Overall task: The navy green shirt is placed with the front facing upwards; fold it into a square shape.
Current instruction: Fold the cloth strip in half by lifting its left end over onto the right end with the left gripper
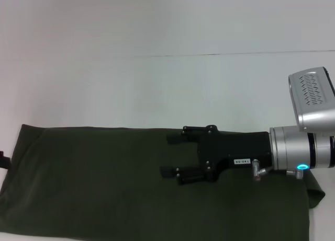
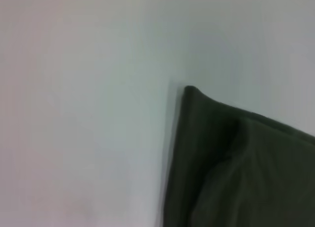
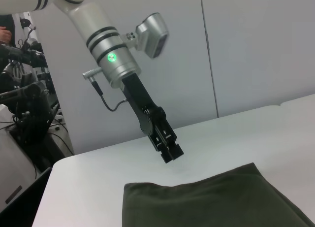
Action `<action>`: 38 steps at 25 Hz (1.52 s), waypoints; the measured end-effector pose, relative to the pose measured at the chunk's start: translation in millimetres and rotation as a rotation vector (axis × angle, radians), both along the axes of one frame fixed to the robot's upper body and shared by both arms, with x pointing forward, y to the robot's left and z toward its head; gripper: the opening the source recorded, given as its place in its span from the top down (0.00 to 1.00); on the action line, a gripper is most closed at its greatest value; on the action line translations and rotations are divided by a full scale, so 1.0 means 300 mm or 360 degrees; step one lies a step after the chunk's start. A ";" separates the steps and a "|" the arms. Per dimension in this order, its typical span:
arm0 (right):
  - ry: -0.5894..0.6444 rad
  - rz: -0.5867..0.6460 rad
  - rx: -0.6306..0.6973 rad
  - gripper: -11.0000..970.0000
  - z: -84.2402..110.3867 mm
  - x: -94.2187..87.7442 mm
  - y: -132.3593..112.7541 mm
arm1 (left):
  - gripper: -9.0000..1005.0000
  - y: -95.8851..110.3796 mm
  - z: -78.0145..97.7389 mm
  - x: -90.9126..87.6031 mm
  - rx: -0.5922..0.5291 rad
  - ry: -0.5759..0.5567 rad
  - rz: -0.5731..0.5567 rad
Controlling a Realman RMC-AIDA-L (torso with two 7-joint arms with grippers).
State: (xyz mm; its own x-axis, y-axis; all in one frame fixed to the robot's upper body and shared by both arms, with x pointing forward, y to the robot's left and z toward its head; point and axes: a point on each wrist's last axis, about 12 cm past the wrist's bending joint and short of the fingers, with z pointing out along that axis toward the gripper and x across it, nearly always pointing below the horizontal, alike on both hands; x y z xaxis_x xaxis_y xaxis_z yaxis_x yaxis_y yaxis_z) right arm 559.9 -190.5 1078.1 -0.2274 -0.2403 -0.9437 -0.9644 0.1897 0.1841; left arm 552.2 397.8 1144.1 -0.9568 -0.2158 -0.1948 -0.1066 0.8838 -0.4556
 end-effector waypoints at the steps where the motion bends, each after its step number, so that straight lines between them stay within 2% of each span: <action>1: 0.0001 -0.0003 -0.0002 0.11 -0.002 -0.001 -0.001 | 0.46 -0.008 -0.004 0.006 0.0022 0.0007 -0.0010; 5: 0.0005 -0.0012 -0.0007 0.11 -0.006 -0.003 -0.006 | 0.33 -0.036 -0.021 0.026 0.0088 0.0022 -0.0032; 13: 0.0003 -0.0013 -0.0011 0.11 -0.006 -0.002 -0.008 | 0.05 -0.056 -0.048 0.039 0.0070 0.0017 -0.0041; 38: 0.0031 -0.0007 -0.0035 0.11 -0.019 -0.009 -0.003 | 0.08 -0.089 -0.087 0.058 0.0123 0.0021 -0.0120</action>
State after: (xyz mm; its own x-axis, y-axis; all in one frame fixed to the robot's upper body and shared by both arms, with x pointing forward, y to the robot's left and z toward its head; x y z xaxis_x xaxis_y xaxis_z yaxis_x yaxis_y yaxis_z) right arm 557.1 -191.6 1072.4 -0.2470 -0.2597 -0.9336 -0.9599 0.1978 0.1989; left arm 569.5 371.2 1117.9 -0.9723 -0.1279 -0.1955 -0.0439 0.9220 -0.3848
